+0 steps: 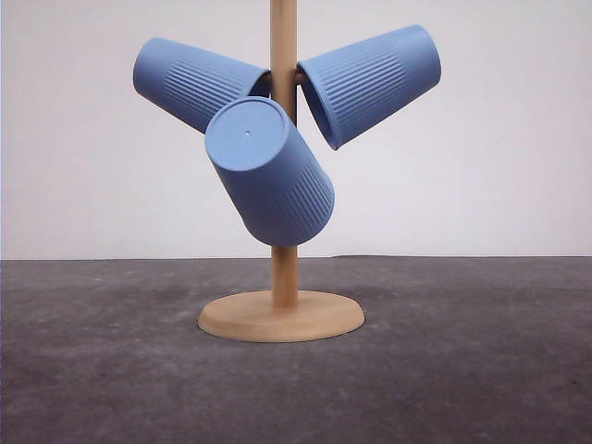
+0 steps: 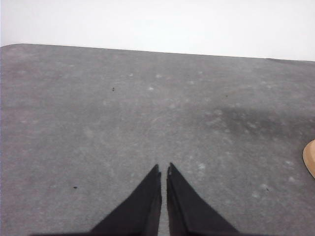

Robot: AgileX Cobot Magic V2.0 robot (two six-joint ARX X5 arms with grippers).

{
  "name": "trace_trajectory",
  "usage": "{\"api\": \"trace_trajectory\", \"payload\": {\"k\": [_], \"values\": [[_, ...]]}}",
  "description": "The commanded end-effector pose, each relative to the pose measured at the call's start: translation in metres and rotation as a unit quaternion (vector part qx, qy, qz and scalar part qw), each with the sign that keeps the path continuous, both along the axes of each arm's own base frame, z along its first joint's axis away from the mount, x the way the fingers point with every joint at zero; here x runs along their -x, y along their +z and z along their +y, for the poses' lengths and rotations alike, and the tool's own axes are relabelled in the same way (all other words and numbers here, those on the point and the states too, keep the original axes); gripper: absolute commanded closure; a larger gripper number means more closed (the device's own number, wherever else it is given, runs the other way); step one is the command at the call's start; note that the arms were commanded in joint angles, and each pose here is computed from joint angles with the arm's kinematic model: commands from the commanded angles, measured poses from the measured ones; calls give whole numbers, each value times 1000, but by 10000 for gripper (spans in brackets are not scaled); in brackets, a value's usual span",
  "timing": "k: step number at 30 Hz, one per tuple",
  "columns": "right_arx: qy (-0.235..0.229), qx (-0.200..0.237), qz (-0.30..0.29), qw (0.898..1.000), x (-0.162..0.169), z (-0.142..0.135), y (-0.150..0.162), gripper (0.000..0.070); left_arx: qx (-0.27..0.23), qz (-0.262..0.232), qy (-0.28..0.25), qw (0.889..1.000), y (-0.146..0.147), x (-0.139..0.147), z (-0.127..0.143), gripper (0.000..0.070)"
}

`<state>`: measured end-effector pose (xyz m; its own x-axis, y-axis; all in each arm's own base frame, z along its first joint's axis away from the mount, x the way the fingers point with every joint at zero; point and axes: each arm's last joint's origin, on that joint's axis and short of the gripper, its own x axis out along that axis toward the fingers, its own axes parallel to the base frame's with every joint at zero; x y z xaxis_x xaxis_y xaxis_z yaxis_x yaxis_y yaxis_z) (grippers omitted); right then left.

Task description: Place three cups

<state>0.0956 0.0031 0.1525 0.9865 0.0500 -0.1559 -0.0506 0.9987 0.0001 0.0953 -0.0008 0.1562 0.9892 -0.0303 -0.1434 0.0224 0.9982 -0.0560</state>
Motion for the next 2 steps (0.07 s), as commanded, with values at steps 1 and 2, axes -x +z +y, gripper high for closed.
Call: {"api": "trace_trajectory", "payload": {"k": [1,2], "values": [[-1,2,-4,1000,0,0,0,691,-3,1,-2,1000,-4,-1,0,700],[-1,2,-4,1000,0,0,0,691,-3,1,-2,1000,-4,-1,0,700]]}}
